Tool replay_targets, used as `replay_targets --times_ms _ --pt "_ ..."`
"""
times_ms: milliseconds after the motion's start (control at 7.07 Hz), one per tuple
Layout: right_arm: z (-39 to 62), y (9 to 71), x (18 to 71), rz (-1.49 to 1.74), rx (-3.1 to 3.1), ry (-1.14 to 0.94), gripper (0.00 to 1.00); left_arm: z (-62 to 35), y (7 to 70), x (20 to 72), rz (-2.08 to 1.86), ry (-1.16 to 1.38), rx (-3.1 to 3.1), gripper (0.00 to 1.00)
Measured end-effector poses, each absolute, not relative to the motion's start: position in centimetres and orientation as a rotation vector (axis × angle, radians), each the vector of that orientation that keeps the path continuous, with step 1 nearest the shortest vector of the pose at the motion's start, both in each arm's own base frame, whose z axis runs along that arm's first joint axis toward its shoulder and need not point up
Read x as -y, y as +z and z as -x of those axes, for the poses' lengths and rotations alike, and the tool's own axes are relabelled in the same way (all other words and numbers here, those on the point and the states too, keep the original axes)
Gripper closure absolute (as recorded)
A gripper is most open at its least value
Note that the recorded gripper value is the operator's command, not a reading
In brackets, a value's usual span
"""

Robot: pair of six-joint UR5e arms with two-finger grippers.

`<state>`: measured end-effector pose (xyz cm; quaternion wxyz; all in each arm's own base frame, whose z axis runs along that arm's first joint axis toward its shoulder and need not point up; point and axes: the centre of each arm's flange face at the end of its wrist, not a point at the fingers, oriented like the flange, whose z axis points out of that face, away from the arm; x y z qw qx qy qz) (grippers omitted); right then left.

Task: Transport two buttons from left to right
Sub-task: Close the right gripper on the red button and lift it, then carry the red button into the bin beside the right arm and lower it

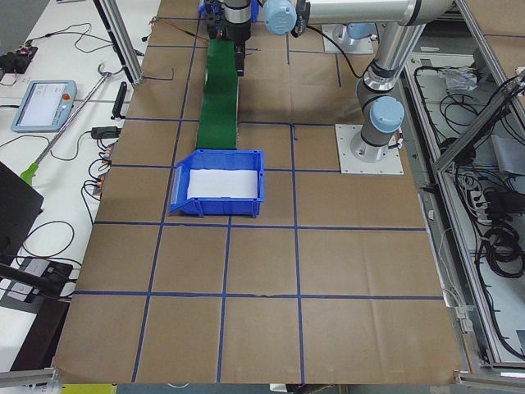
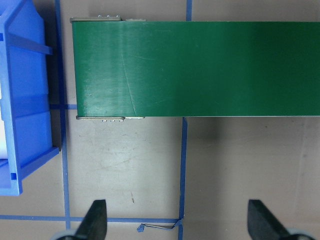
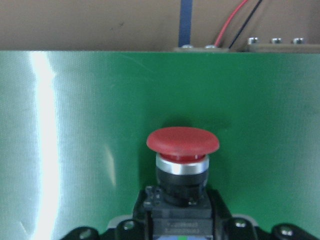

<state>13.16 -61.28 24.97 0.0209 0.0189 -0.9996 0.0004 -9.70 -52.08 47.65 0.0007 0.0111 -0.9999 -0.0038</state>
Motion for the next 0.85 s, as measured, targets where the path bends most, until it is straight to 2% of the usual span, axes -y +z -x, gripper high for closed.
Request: replay_targets --times_ms 424,848 --pt "-9.1 31.8 61.6 -0.023 3.0 0.128 0.97 9.7 47.6 52.1 -0.036 -0.012 3.139 0.01" --pt "4.1 39.0 62.2 0.012 3.041 0.159 0.97 9.7 47.6 52.1 -0.034 -0.012 3.138 0.01"
